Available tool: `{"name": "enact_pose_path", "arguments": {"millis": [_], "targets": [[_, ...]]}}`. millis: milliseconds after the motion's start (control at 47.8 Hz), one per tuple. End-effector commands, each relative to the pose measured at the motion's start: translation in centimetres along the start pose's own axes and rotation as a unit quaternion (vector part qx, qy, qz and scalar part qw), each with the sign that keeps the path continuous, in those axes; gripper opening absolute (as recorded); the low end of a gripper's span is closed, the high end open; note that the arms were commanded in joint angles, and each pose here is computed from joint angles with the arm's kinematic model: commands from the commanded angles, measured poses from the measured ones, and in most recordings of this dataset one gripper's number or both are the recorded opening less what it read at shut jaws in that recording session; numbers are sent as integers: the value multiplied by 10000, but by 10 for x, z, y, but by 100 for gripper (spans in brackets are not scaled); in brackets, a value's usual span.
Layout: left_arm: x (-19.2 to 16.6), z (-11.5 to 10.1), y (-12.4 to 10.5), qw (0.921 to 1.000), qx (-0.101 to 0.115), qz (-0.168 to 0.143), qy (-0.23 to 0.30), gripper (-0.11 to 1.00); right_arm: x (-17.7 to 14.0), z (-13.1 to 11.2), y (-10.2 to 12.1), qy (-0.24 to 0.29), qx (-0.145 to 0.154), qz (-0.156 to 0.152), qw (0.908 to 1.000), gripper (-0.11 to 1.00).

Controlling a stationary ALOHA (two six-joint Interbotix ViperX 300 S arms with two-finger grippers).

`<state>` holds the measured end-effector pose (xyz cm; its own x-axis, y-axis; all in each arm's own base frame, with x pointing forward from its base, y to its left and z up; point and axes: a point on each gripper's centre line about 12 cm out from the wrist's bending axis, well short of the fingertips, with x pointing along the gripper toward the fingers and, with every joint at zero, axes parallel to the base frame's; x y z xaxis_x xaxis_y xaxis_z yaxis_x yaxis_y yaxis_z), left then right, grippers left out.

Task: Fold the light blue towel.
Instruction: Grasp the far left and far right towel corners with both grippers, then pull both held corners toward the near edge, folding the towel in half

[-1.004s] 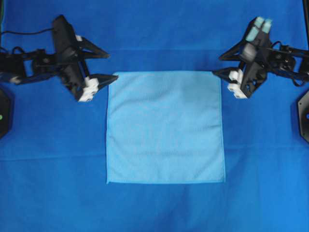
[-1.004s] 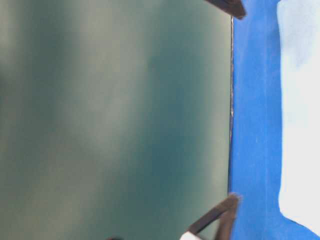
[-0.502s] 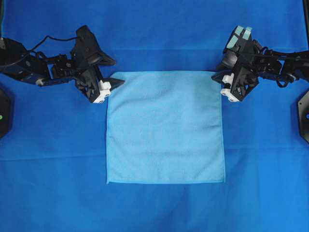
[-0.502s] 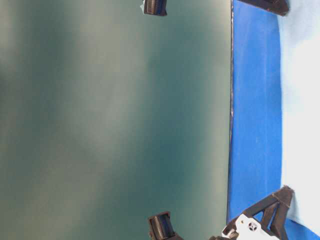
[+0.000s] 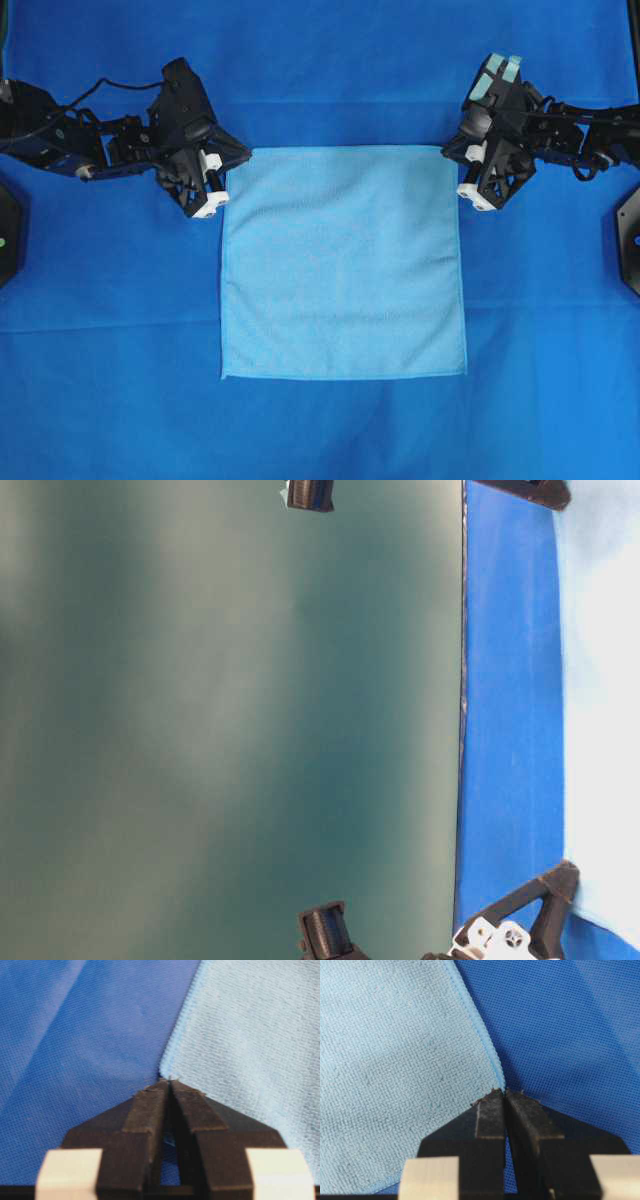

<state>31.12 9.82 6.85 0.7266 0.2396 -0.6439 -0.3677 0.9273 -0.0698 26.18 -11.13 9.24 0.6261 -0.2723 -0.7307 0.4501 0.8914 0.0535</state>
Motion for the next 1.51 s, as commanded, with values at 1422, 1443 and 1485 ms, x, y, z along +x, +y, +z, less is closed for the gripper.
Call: {"name": "enact_pose_path", "arguments": {"millis": [1422,1443,1485], "targets": [[-74,-5,-172,9721,1022,-2063,441,1,-84,-27,156,524,-305,2115,9755,2],[-74,-6,-175,9715,1018,-2089,469,1,-85,-28,159,536,-311,2154,9746,2],[-74,-9,-183,9697,1014,-2162,515,1,-86,-32,166,599,-348,2228,9724,2]]}}
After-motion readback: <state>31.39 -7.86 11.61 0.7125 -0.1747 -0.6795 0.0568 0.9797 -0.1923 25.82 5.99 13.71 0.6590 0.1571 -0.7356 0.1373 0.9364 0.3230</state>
